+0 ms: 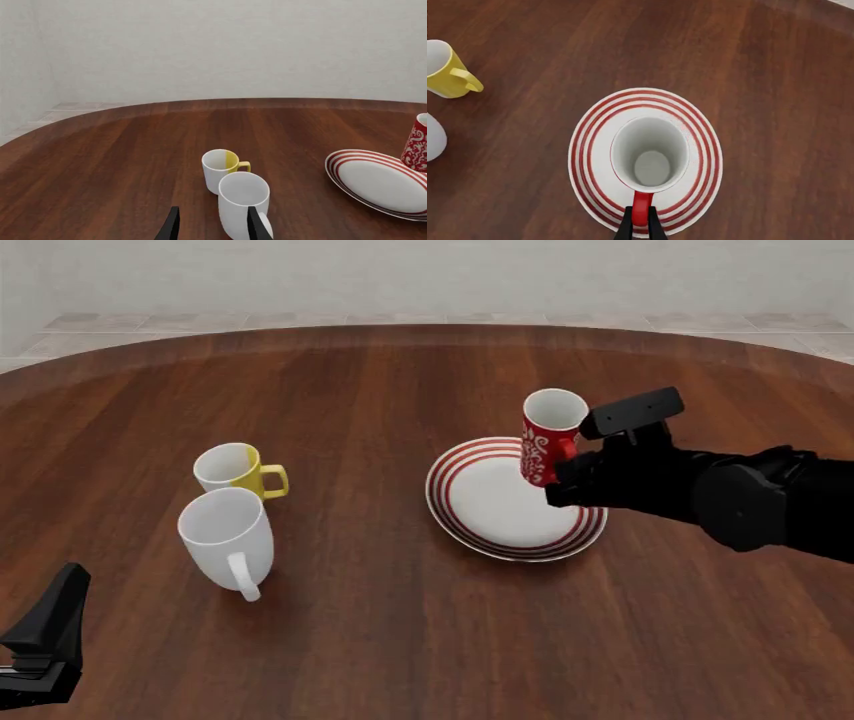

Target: Pick up the red mug and put it on the plate

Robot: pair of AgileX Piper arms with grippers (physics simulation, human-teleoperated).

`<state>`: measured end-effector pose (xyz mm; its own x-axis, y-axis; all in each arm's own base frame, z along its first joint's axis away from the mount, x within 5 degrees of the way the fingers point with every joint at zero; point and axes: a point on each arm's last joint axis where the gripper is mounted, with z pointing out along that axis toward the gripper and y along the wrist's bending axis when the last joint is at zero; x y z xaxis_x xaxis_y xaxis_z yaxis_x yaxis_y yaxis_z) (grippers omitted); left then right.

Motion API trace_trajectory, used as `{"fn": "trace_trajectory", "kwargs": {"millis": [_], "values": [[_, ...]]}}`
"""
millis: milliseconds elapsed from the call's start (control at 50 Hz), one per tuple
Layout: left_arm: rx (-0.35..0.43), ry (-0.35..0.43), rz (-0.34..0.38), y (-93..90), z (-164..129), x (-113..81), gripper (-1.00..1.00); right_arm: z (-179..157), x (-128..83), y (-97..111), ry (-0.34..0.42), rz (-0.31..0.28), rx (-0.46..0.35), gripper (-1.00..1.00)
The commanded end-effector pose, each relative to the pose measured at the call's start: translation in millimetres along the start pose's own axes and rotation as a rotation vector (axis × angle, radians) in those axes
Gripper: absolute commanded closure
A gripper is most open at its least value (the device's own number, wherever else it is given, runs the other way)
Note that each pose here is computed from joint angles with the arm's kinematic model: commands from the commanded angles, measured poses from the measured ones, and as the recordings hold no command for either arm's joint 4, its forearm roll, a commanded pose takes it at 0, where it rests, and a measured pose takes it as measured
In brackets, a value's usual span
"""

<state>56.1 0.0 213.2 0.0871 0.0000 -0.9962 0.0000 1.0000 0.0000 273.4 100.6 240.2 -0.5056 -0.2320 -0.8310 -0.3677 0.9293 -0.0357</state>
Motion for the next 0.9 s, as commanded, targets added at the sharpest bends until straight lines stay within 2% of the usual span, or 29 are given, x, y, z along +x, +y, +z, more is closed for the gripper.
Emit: {"fn": "trace_trajectory", "kwargs": {"millis": [20, 900], "values": [[0.000, 0.000, 0.000, 0.0, 0, 0.0, -1.00, 6, 0, 4, 0.001, -0.011, -0.011, 1.00], [0.000, 0.000, 0.000, 0.0, 0, 0.0, -1.00, 21, 14, 6, 0.033, -0.011, -0.017, 1.00]]}}
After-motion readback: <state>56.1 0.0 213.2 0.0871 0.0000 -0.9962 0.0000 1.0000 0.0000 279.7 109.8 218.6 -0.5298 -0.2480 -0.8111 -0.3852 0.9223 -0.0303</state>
